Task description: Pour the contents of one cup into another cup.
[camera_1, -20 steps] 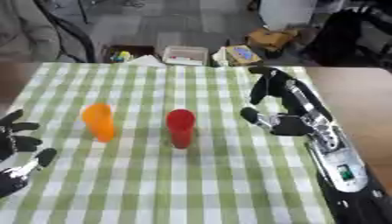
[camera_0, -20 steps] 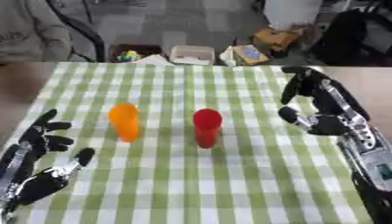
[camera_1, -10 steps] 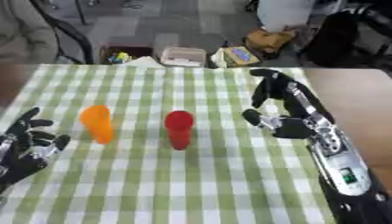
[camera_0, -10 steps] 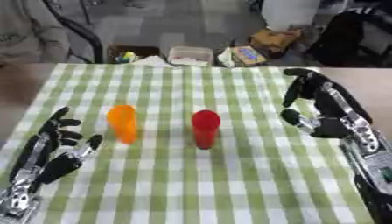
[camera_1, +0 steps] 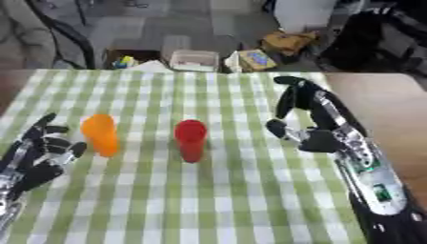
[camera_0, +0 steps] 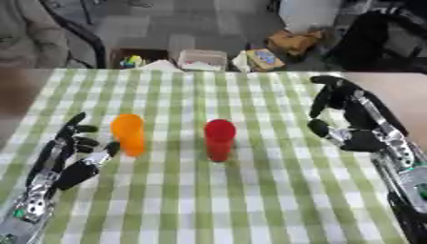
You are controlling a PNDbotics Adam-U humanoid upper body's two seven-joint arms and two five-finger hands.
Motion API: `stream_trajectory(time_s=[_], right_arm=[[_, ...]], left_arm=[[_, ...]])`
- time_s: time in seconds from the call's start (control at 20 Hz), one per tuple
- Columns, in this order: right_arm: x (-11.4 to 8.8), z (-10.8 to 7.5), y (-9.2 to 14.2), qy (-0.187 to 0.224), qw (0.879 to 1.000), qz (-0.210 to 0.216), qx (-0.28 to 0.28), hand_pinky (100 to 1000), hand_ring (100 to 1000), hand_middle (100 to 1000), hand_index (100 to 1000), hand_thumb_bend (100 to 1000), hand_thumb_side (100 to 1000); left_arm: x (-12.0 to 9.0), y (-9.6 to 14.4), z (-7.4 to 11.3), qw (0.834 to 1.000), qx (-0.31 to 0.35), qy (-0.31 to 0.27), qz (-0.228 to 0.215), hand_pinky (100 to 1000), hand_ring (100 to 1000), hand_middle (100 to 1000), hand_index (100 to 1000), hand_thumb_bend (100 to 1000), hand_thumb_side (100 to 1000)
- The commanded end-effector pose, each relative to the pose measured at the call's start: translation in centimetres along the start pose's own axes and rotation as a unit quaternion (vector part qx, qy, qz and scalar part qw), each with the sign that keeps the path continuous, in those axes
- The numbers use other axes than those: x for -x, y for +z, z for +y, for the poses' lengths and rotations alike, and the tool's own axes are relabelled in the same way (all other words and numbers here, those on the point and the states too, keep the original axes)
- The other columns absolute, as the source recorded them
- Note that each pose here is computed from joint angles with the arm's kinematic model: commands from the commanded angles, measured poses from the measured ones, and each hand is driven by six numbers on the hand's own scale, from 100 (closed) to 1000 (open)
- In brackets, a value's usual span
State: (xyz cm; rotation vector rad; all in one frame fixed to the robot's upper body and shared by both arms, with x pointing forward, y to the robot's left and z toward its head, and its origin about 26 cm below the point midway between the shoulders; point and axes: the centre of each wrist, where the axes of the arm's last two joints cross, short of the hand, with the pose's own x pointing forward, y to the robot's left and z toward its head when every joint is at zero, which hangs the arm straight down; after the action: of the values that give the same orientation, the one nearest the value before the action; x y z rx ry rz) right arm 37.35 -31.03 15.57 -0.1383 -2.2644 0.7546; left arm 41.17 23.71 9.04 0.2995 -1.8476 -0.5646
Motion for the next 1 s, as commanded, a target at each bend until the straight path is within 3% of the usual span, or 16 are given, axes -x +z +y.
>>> stream_trajectory(time_s=[0.05, 1.0], right_arm=[[-0.7, -0.6, -0.7, 0.007, 1.000, -0.016, -0.002, 476, 485, 463, 864, 549, 471], [-1.1, -0.3, -1.6, 0.002, 0.999, -0.031, -0.008, 472, 479, 454, 862, 532, 481]], left_arm=[[-0.8, -0.9, 0.6, 1.000, -0.004, -0.010, -0.020, 683, 675, 749, 1000, 563, 452], [-2.9, -3.0, 2.0, 0.996, -0.055, -0.025, -0.059, 682, 673, 744, 1000, 529, 433]])
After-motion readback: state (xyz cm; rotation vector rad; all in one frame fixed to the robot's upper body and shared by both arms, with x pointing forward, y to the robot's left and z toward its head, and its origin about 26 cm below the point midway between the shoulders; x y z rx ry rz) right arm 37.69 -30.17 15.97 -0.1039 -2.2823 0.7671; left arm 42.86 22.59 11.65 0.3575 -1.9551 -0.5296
